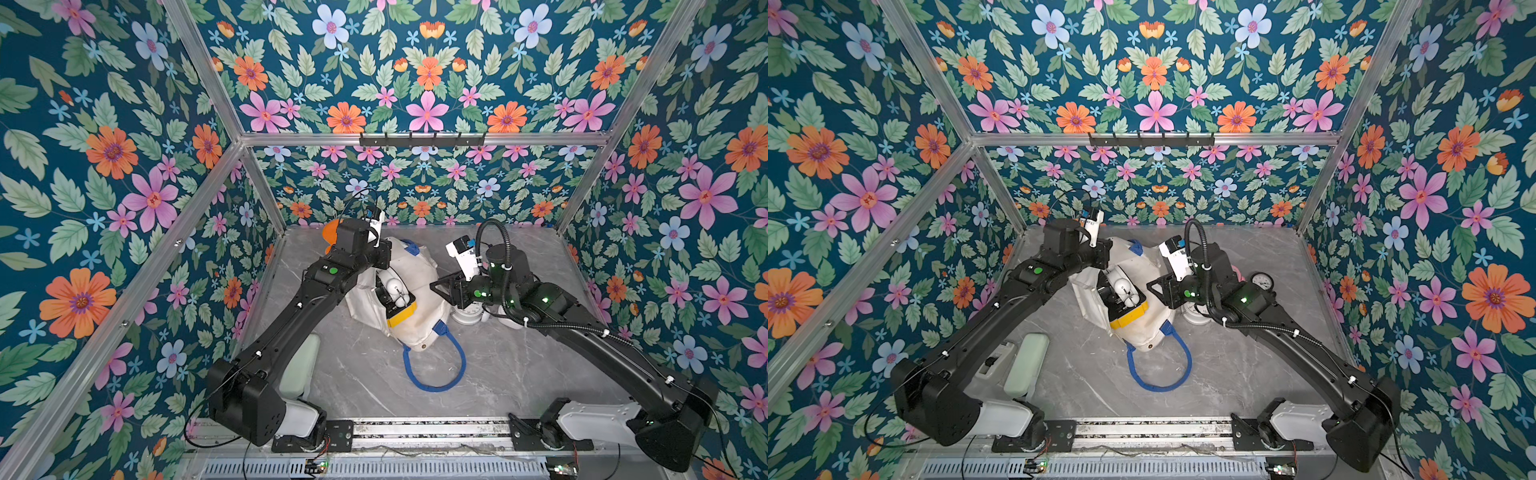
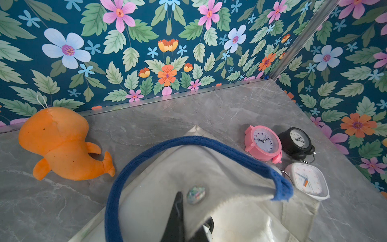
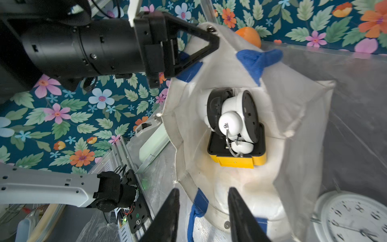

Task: Take the alarm clock out of the canvas bag
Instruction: Pick up the alarm from the canvas bag.

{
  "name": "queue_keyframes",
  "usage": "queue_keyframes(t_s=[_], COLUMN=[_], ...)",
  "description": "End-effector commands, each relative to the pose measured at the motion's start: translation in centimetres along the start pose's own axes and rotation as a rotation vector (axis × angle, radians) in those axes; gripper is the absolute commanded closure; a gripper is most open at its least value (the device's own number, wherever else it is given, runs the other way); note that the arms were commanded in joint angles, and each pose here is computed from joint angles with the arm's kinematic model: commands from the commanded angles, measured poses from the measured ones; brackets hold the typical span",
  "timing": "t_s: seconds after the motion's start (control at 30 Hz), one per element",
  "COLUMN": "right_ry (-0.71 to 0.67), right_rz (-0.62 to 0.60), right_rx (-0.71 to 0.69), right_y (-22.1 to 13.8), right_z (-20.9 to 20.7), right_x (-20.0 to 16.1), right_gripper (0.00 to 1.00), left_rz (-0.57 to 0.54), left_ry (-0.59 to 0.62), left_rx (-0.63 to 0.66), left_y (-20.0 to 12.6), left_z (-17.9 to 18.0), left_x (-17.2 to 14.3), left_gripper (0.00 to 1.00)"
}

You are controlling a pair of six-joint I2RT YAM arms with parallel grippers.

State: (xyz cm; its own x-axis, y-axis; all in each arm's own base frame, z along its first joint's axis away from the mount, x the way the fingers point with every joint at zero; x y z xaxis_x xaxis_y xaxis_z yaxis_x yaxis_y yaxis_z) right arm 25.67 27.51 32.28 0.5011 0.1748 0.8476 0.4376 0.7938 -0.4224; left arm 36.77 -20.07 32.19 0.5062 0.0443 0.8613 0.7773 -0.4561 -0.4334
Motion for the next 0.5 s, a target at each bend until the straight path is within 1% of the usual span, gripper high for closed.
queue_keyframes(t_s=[0.0,0.03,0.13,0.2,0.47], right_ry=[-0.026,-0.045,-0.119,-0.135,-0.108], right_rz=[-0.026,-0.018,0.012,0.038,0.1], right_rx=[-0.007,-0.011,-0.094,-0.1,-0.135], right_y=[1.5,2.1,3.9,5.0,8.4], right_z=[0.3,0.4,0.1,0.1,-0.5], right_x=[0.4,-0.1,-1.8,-2.5,-4.2], right_gripper=[0.62,0.63,0.65,0.66,0.67], left_rz=[-0.096,-0.096,-0.096,-0.098,-0.1], left_ry=[-0.011,-0.011,-0.014,-0.014,-0.018], left_rx=[-0.062,-0.063,-0.069,-0.07,-0.077], left_y=[-0.4,-0.4,-0.5,-0.6,-0.8], left_z=[-1.1,-1.1,-1.2,-1.2,-1.3], left_x=[2.2,2.2,2.1,2.1,2.1], left_gripper=[1.0,1.0,1.0,1.0,1.0])
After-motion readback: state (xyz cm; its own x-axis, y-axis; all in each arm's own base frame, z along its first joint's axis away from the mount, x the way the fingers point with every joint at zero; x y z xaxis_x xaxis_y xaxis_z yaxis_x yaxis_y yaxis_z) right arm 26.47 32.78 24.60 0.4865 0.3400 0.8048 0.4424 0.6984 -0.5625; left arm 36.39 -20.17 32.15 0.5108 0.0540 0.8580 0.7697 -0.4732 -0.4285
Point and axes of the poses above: each gripper's point midway between its finger pads, its own y axis out along the fingers, its own z axis along the line the jaws close on, x = y × z, the point moved 3 cm from there along -y, back along the fingers, and after that the axes turned 7 degrees about -y, right-handed, at the moved point
